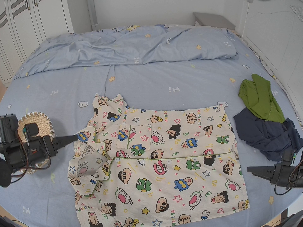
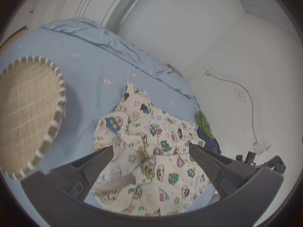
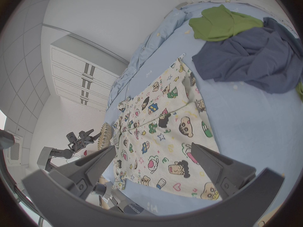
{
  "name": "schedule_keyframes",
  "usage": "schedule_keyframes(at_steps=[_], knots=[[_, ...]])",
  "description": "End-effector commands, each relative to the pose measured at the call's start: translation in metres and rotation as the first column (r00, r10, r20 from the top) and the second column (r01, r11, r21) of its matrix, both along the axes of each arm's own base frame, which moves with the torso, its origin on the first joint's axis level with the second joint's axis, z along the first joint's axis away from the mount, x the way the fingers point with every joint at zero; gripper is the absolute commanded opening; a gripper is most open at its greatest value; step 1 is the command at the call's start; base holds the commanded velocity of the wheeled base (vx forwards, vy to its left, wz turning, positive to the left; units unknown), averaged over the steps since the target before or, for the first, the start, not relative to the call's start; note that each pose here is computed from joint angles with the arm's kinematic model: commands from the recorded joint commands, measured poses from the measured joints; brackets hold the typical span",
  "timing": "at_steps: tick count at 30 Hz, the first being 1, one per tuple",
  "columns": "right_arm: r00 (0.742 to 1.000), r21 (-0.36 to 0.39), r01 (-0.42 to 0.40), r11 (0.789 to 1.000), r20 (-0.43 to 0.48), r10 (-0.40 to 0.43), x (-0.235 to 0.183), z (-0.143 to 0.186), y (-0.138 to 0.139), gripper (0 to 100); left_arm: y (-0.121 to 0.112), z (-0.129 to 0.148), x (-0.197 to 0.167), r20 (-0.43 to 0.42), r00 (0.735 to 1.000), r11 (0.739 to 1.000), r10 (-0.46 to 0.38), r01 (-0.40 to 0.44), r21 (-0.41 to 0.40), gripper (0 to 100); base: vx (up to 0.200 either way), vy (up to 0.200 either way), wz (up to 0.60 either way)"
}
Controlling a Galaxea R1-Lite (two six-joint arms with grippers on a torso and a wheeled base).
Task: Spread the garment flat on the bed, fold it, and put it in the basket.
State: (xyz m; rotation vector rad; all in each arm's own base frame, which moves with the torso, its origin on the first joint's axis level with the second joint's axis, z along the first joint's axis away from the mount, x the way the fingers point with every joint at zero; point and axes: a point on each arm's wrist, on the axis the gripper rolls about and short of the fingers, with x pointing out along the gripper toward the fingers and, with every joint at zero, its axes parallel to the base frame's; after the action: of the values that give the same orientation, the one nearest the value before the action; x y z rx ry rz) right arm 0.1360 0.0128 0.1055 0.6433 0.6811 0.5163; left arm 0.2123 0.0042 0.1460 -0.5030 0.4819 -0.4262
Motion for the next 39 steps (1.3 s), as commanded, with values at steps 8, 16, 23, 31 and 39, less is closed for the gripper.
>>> schedule_keyframes(at_steps=[8, 16, 23, 31, 39], knots=[[1.000, 0.009, -0.009, 1.000, -0.010, 0.009, -0.034, -0.012, 0.001, 100, -0.007, -0.040, -0.066, -0.138, 0.990, 1.000, -0.003, 0.001, -0.013, 100, 0.000, 0.000, 0.00], [1.000, 0.010, -0.010, 1.000, -0.027, 0.011, -0.036, -0.013, 0.001, 100, -0.007, -0.049, -0.074, -0.178, 0.984, 1.000, -0.007, 0.005, -0.011, 100, -0.025, 0.000, 0.00], [1.000, 0.011, -0.006, 1.000, -0.029, 0.006, -0.035, -0.013, 0.001, 100, -0.007, -0.051, -0.075, -0.188, 0.982, 1.000, -0.006, 0.004, -0.013, 100, -0.200, 0.000, 0.00], [0.999, 0.012, -0.010, 1.000, -0.033, 0.010, -0.036, -0.014, 0.001, 100, -0.008, -0.051, -0.076, -0.187, 0.982, 1.000, -0.011, 0.009, -0.014, 100, -0.175, 0.000, 0.00], [0.999, 0.012, -0.010, 1.000, -0.038, 0.010, -0.036, -0.014, 0.001, 100, -0.017, -0.048, -0.075, -0.168, 0.983, 0.997, -0.077, 0.076, -0.014, 100, 0.000, 0.000, 0.00]])
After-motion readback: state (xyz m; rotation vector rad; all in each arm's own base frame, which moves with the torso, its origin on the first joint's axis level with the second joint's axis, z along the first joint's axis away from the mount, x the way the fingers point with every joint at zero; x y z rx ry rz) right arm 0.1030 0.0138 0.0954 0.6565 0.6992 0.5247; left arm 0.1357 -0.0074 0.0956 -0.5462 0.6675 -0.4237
